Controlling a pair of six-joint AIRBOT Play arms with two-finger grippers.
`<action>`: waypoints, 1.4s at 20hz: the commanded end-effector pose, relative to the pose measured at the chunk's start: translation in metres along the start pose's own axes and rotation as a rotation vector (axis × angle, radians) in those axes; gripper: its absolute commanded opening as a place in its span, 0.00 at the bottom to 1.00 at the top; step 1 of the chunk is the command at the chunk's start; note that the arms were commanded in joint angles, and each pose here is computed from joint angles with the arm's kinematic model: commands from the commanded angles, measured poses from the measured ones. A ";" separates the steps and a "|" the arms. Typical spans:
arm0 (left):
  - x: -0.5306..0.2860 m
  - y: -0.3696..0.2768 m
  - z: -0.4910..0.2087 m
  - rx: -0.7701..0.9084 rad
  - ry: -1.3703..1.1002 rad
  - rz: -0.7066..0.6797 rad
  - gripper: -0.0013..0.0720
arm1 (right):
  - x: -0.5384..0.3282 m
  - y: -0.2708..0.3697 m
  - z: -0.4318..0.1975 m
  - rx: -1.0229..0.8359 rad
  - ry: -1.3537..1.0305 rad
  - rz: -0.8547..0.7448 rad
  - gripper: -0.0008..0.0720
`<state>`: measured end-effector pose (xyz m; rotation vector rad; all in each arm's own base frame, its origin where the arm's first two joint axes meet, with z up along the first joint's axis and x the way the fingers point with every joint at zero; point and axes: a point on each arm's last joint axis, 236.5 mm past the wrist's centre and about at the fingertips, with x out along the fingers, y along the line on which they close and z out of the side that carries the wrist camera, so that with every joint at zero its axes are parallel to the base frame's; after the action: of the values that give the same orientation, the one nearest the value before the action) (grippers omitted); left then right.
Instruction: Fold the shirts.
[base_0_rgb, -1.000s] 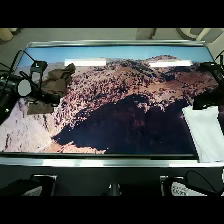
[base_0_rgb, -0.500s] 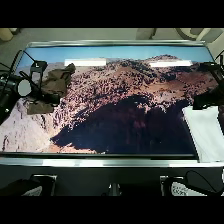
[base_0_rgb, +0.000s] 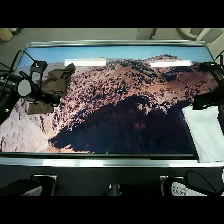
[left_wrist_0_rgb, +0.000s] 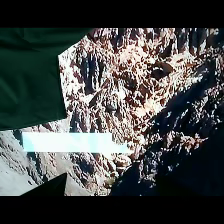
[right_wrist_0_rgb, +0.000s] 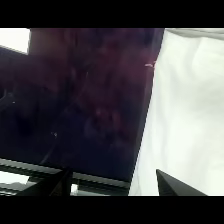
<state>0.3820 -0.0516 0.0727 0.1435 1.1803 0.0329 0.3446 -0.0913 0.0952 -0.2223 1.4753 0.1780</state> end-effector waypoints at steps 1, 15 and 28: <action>0.001 -0.007 0.025 -0.063 -0.103 -0.029 0.91 | 0.000 -0.006 0.012 0.007 -0.048 -0.027 0.73; 0.113 0.050 0.109 -0.328 -0.154 -0.010 0.86 | 0.009 -0.037 0.120 0.006 -0.433 -0.111 0.78; 0.220 0.082 0.114 -0.706 0.025 -0.218 0.06 | 0.033 0.014 0.130 -0.098 -0.427 0.124 0.79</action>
<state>0.5713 0.0434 -0.0765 -0.5893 1.1475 0.2801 0.4686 -0.0542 0.0666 -0.1715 1.0820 0.3414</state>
